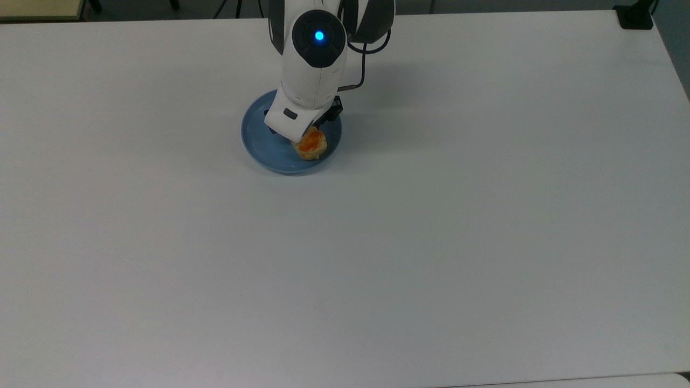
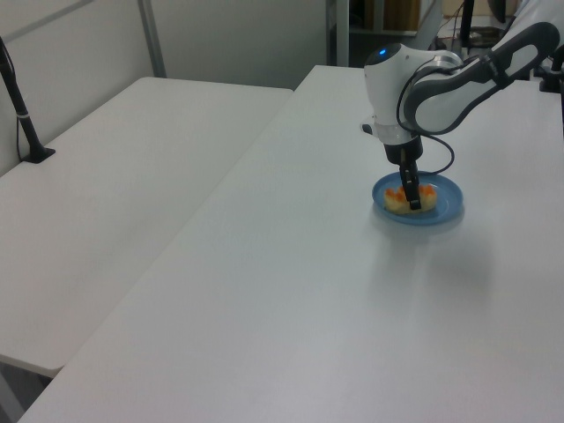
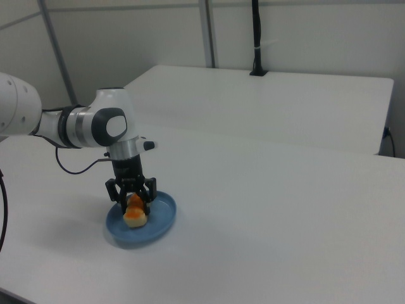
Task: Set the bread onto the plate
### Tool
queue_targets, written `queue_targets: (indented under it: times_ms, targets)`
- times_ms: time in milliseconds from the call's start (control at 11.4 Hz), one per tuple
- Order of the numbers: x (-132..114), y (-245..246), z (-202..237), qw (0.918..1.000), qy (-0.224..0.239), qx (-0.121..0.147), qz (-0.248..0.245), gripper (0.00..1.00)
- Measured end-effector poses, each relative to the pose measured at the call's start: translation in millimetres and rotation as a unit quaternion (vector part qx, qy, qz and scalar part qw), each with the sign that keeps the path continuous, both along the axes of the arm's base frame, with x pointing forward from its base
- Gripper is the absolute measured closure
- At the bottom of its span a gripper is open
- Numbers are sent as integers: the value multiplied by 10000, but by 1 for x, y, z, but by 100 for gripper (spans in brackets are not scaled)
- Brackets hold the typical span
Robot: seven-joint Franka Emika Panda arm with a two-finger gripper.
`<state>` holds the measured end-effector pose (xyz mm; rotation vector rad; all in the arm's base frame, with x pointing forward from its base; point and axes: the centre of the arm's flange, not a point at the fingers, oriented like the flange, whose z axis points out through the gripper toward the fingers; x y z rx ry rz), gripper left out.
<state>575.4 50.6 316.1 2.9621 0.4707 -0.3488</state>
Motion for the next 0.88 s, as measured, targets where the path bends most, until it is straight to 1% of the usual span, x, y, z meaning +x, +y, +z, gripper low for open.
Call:
queue_targets:
  times_ms: [176, 263, 351, 439, 527, 615, 702, 878]
  targets:
    - [2, -4, 7, 10000, -68, -2, -45, 8]
    - [5, -9, 21, 9997, -213, -5, -154, 0]
    - [10, -14, 49, 9986, -443, 2, -302, 0]
    - [15, -16, 85, 9970, -643, 9, -441, 0]
    - [17, -16, 131, 9946, -832, 20, -617, 0]
    - [16, -15, 175, 9920, -967, 69, -814, 0]
    - [13, -13, 209, 9899, -1033, 165, -952, 0]
    - [12, -22, 251, 9866, -1161, 253, -1119, 0]
